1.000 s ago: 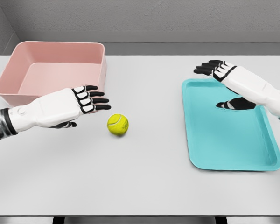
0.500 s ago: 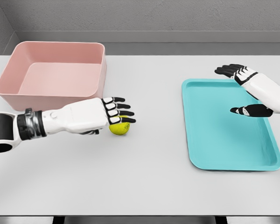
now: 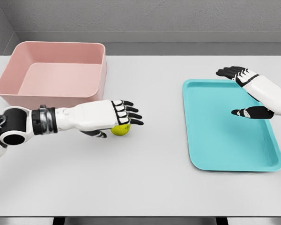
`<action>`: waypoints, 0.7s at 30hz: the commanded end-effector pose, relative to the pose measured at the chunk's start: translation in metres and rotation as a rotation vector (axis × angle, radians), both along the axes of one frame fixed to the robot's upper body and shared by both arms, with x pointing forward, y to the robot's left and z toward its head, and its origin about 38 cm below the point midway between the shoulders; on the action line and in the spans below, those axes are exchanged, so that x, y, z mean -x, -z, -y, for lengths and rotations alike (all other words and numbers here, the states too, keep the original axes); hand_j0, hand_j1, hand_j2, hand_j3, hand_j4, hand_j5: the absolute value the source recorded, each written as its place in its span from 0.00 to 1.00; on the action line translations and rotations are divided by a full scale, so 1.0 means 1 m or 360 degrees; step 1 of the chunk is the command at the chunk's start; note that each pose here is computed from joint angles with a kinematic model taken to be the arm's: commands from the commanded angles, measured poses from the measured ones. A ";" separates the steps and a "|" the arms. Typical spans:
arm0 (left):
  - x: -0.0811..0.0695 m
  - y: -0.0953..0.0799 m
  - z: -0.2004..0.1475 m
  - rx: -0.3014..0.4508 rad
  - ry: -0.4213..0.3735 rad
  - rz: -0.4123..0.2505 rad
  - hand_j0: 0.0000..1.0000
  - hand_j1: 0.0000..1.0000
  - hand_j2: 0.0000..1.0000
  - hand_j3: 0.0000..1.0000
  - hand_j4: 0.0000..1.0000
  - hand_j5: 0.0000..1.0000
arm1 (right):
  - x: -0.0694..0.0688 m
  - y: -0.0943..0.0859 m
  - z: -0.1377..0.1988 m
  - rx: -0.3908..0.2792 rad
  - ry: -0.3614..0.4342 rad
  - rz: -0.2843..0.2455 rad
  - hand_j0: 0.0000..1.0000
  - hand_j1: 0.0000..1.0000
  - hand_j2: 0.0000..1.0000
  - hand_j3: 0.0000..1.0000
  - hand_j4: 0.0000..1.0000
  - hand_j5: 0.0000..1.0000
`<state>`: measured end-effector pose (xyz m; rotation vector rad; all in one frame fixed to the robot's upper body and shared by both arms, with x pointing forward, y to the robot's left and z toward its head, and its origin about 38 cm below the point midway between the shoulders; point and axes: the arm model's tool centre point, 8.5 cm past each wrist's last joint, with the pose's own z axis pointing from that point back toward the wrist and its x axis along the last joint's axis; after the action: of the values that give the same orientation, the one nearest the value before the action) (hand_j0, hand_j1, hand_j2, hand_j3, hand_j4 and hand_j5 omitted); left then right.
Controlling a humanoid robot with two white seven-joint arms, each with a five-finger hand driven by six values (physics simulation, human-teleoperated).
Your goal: Put the tennis from the blue tray into the pink basket with both arms
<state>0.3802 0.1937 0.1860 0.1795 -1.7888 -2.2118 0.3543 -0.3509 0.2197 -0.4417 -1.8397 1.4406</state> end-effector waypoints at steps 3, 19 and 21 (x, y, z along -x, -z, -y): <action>-0.012 0.010 0.004 0.0006 -0.0032 -0.0069 1.00 1.00 1.00 1.00 1.00 1.00 | 0.000 -0.001 0.000 -0.0012 0.0000 -0.0001 1.00 1.00 1.00 1.00 1.00 1.00; -0.023 0.027 -0.002 -0.0041 -0.0094 -0.0127 1.00 1.00 1.00 1.00 1.00 1.00 | 0.002 -0.001 0.005 -0.0016 0.0020 0.0000 1.00 1.00 1.00 1.00 1.00 1.00; -0.025 0.030 -0.003 -0.0051 -0.0102 -0.0135 1.00 1.00 1.00 1.00 1.00 1.00 | 0.002 -0.001 0.005 -0.0018 0.0019 0.0000 1.00 1.00 1.00 1.00 1.00 1.00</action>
<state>0.4037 0.1942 0.1593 0.1493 -1.6922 -2.1789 0.3523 -0.3551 0.2194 -0.4501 -1.8354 1.4297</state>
